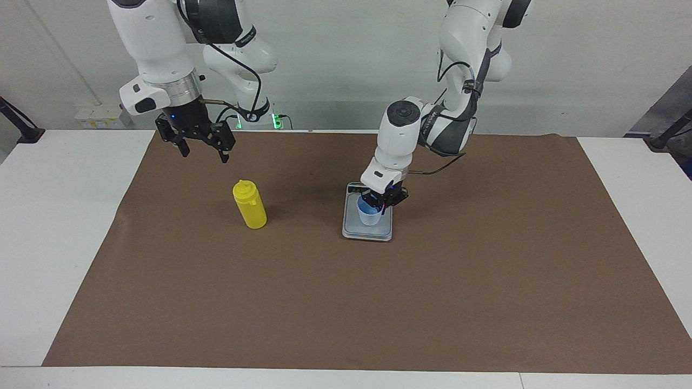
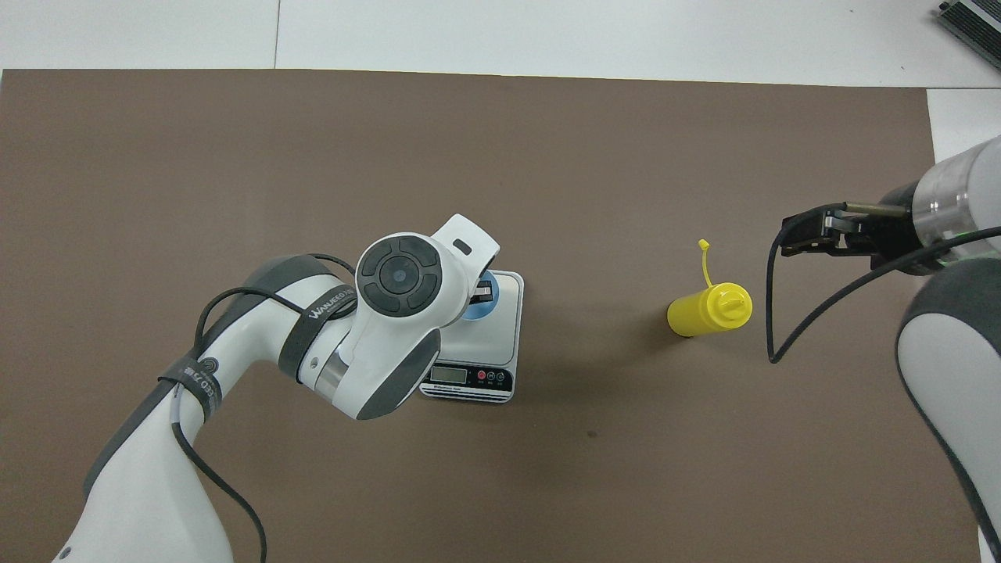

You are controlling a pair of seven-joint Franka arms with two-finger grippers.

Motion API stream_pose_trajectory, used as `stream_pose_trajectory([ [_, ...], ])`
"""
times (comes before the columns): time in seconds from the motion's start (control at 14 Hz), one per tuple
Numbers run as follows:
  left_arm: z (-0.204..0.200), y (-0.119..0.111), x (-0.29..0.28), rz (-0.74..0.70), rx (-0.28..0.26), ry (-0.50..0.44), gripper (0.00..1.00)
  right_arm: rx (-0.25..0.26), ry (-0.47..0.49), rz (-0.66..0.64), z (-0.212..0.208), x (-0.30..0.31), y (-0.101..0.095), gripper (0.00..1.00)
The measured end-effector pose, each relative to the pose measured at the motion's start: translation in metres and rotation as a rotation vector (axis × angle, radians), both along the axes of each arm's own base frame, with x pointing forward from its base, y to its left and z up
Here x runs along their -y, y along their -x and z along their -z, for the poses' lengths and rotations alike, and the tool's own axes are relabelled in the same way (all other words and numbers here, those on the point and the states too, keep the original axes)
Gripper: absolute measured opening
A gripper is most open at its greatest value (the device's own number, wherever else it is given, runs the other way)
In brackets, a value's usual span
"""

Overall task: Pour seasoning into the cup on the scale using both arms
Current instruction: 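Carry the blue cup with the left gripper onto the scale, then release the cup and withdraw the left gripper while the right gripper opens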

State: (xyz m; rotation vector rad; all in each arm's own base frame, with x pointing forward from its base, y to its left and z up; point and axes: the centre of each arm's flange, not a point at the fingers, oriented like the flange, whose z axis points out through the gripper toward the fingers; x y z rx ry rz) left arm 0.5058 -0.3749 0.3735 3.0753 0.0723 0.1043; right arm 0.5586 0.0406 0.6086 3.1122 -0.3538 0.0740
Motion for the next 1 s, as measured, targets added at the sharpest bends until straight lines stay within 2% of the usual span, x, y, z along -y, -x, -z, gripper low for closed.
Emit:
stream_pose_trajectory([
  [0.14,0.002,0.0,-0.001,-0.001,0.002,0.001,0.18,-0.001,-0.003,0.057,0.001,0.008,-0.001,1.0],
  [0.43,-0.004,-0.003,-0.006,-0.022,0.007,0.001,0.64,-0.01,-0.016,0.259,0.007,0.01,-0.004,1.0],
  [0.64,-0.044,-0.016,-0.036,-0.06,0.025,-0.014,0.98,-0.04,-0.051,0.391,0.02,0.011,-0.01,1.0],
  [0.85,-0.091,-0.027,-0.091,-0.042,0.024,-0.051,1.0,-0.085,-0.085,0.533,0.039,0.021,-0.018,1.0],
  [1.0,-0.114,-0.033,-0.126,-0.002,0.018,-0.073,1.0,-0.135,-0.141,0.666,0.055,0.032,-0.025,1.0],
])
